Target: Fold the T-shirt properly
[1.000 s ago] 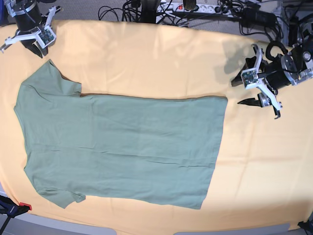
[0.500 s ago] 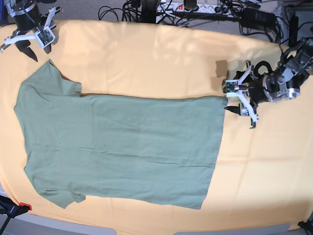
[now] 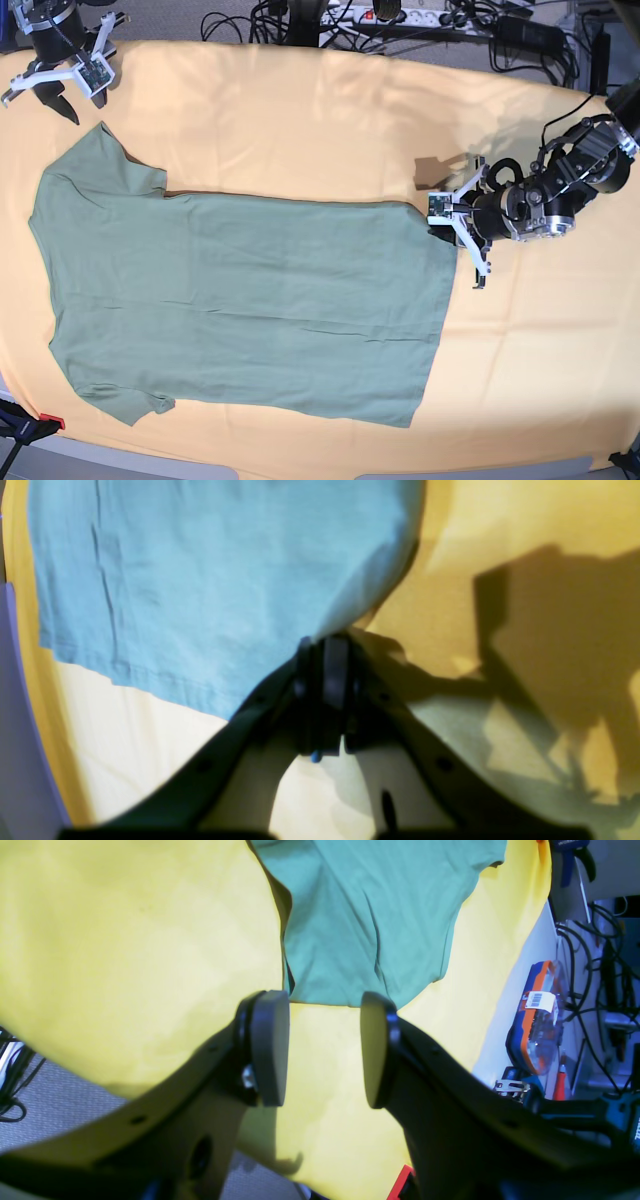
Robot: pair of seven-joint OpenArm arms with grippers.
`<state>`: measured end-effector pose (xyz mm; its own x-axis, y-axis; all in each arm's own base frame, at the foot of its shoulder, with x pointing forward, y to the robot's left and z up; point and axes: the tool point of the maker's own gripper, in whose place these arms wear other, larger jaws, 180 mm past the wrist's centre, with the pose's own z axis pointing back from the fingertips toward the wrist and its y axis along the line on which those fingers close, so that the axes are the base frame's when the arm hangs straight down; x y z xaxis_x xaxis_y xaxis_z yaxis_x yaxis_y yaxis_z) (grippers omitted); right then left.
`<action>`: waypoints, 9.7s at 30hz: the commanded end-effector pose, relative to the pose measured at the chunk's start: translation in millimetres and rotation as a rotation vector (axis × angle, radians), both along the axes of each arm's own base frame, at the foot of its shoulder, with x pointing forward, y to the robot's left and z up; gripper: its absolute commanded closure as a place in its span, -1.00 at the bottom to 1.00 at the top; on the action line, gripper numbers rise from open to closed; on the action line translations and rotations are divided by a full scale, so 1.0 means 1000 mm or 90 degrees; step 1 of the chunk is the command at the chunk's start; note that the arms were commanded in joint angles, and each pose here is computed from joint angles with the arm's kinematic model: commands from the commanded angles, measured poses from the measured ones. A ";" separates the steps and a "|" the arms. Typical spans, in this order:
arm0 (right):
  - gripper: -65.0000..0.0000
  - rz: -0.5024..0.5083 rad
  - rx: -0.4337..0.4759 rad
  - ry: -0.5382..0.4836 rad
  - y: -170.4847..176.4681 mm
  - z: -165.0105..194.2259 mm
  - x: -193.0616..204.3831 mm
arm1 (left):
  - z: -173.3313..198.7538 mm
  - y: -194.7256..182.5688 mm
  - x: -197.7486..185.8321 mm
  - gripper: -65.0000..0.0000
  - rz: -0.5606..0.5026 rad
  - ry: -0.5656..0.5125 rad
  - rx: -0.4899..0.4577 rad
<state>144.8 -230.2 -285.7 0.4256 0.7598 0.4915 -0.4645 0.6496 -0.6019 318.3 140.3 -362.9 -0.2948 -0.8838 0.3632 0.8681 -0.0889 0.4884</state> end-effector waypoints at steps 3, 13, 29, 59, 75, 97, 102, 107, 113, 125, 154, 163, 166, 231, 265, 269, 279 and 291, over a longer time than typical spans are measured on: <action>0.02 0.024 -0.001 -0.049 0.005 0.016 0.016 | 0.009 0.007 0.008 1.00 0.003 -0.018 0.014; -0.03 0.003 0.052 -0.067 -0.018 -0.009 0.064 | 0.008 0.013 0.008 1.00 0.035 0.000 0.017; -0.03 -0.103 0.093 0.066 -0.089 -0.074 0.088 | 0.008 0.013 0.008 1.00 0.034 0.000 0.015; 1.00 -0.180 0.155 0.099 -0.108 -0.094 0.090 | 0.009 0.012 0.009 1.00 0.033 -0.002 0.012; 1.00 -0.104 0.101 0.052 -0.096 -0.044 0.097 | 0.055 0.000 -0.003 1.00 0.016 0.019 -0.056; 1.00 -0.049 -0.034 0.204 -0.096 -0.036 0.019 | 0.069 0.015 -0.082 1.00 -0.016 0.198 -0.080; 1.00 -0.050 -0.047 0.244 -0.100 -0.035 -0.009 | 0.060 0.018 -0.120 1.00 -0.033 0.245 -0.064; 1.00 -0.055 -0.055 0.267 -0.099 -0.034 -0.028 | 0.060 0.023 -0.150 1.00 -0.056 0.269 -0.040; 1.00 -0.048 -0.064 0.316 -0.090 -0.039 -0.061 | 0.068 0.027 -0.192 1.00 -0.078 0.319 -0.024; 1.00 -0.059 -0.120 0.304 -0.095 -0.029 -0.072 | 0.069 0.034 -0.202 1.00 -0.074 0.321 -0.008; 1.00 -0.046 0.121 0.129 -0.076 -0.058 0.028 | 0.055 0.014 -0.097 1.00 0.062 0.034 -0.068; 1.00 -0.077 0.090 0.076 -0.086 -0.056 0.053 | 0.040 0.012 -0.087 1.00 0.079 0.040 -0.075; 1.00 -0.078 0.085 0.074 -0.087 -0.056 0.053 | 0.040 0.011 -0.084 1.00 0.080 0.037 -0.077; -0.09 -0.039 -0.118 0.233 -0.115 -0.080 -0.004 | 0.058 0.027 -0.119 -0.23 0.007 0.105 0.020; 1.00 -0.047 -0.123 0.208 -0.119 -0.077 0.001 | 0.020 0.042 -0.127 -0.23 -0.050 0.170 0.092; 1.00 -0.047 -0.123 0.208 -0.119 -0.077 0.001 | 0.010 0.044 -0.121 -0.21 -0.035 0.175 0.091; 1.00 -0.047 -0.123 0.207 -0.119 -0.077 0.002 | 0.007 0.043 -0.114 1.00 -0.026 0.173 0.085; 1.00 -0.009 -0.137 0.202 -0.104 -0.063 0.011 | 0.043 0.025 -0.108 0.92 -0.042 0.131 0.048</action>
